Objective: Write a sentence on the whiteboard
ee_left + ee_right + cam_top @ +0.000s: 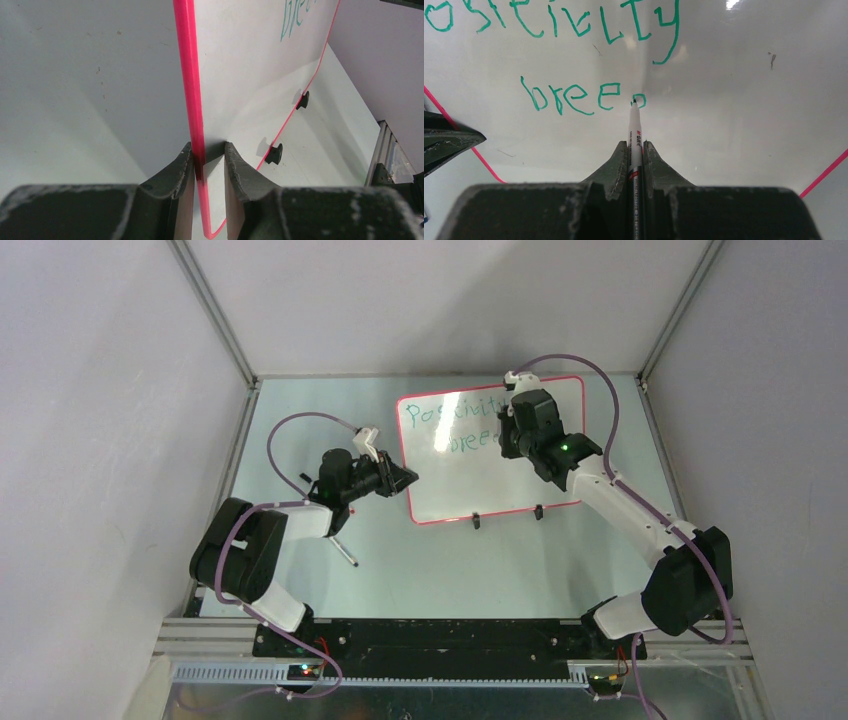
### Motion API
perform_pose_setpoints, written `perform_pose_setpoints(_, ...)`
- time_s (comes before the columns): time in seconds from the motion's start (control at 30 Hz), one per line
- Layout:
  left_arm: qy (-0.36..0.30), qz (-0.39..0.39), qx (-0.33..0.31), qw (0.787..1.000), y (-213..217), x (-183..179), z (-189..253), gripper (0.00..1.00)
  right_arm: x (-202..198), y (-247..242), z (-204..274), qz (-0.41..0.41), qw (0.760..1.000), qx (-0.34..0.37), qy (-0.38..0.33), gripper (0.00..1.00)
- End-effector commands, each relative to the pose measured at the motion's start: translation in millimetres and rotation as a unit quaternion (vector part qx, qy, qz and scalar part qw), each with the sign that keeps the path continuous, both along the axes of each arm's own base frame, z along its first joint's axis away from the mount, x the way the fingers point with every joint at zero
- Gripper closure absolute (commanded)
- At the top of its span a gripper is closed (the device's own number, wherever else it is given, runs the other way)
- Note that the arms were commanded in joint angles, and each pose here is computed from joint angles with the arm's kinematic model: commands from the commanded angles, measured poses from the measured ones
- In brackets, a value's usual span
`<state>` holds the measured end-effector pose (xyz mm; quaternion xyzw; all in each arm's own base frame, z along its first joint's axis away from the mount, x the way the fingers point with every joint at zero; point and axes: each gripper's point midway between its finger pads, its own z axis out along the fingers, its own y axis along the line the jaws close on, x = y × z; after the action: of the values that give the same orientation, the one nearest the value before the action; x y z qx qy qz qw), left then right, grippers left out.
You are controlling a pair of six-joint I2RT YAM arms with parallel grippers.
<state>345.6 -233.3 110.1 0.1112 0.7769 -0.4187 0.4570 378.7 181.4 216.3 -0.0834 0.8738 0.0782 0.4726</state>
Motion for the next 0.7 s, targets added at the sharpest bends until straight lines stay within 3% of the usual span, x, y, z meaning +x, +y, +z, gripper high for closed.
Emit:
perform_pose_setpoints(0.0, -0.047, 0.001, 0.014, 0.999, -3.6, 8.5, 17.6, 0.76, -2.4, 3.4, -2.1, 0.006, 1.000, 0.000, 0.006, 1.00)
perform_pose_setpoints(0.67, -0.048, 0.002, 0.014, 0.999, -3.2, 8.4, 17.9, 0.76, -2.9, -4.5, -1.9, -0.006, 1.000, -0.012, 0.006, 1.00)
